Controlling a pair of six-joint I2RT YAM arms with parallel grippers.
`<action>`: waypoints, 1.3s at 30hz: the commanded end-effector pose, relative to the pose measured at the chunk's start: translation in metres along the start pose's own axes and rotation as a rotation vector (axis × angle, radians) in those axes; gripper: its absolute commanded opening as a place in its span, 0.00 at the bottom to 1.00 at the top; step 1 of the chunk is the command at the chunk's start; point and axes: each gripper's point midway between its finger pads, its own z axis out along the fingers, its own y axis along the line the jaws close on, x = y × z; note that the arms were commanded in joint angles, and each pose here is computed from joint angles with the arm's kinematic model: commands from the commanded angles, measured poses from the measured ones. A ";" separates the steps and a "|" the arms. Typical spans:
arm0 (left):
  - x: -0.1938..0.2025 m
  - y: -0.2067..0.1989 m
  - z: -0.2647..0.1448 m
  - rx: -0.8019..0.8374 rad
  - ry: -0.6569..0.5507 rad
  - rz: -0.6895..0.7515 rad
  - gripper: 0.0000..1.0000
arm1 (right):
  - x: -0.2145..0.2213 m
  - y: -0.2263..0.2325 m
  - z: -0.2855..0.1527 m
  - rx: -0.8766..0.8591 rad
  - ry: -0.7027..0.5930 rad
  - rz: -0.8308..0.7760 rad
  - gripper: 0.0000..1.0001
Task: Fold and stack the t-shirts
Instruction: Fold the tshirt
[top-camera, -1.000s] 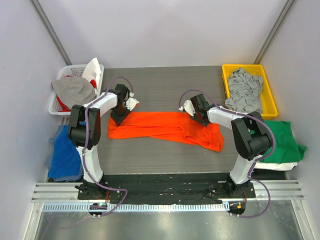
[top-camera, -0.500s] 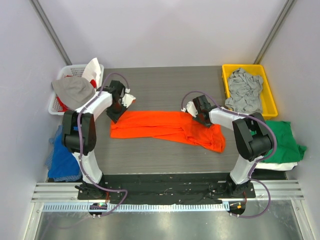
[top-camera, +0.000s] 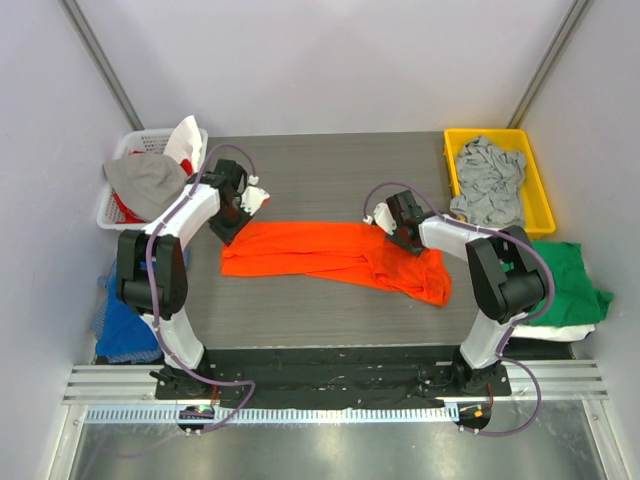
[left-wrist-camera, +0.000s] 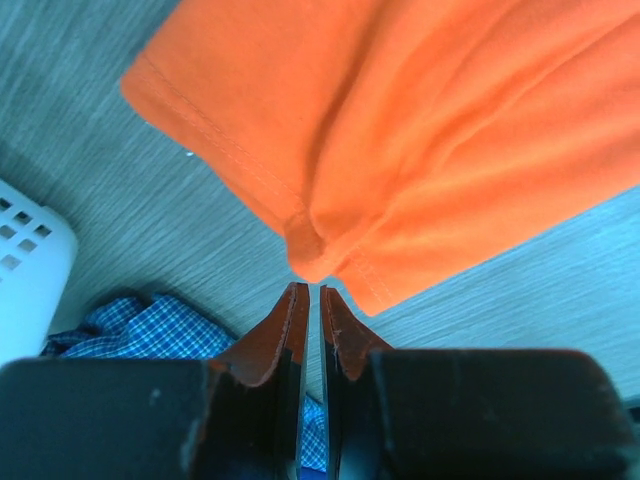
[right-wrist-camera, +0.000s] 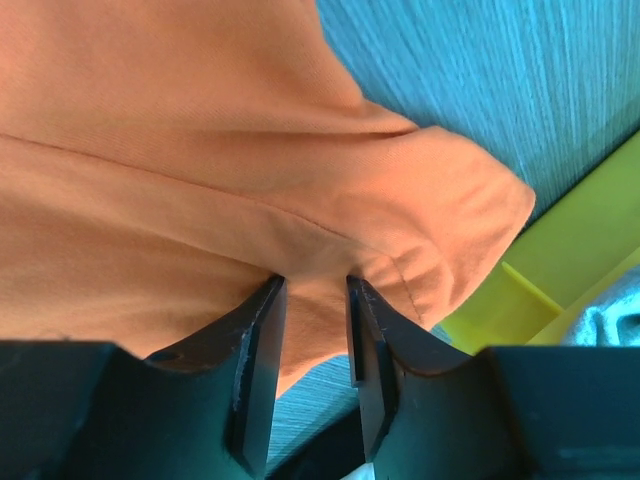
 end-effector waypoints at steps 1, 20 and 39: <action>0.000 -0.011 -0.006 0.069 -0.023 0.014 0.15 | 0.019 0.013 -0.004 -0.042 0.042 0.000 0.44; 0.004 -0.009 0.024 0.100 -0.006 0.062 0.36 | 0.023 0.016 -0.002 -0.045 0.050 0.003 0.49; 0.009 -0.010 0.033 0.157 0.004 0.050 0.34 | 0.027 0.019 0.000 -0.043 0.061 0.000 0.49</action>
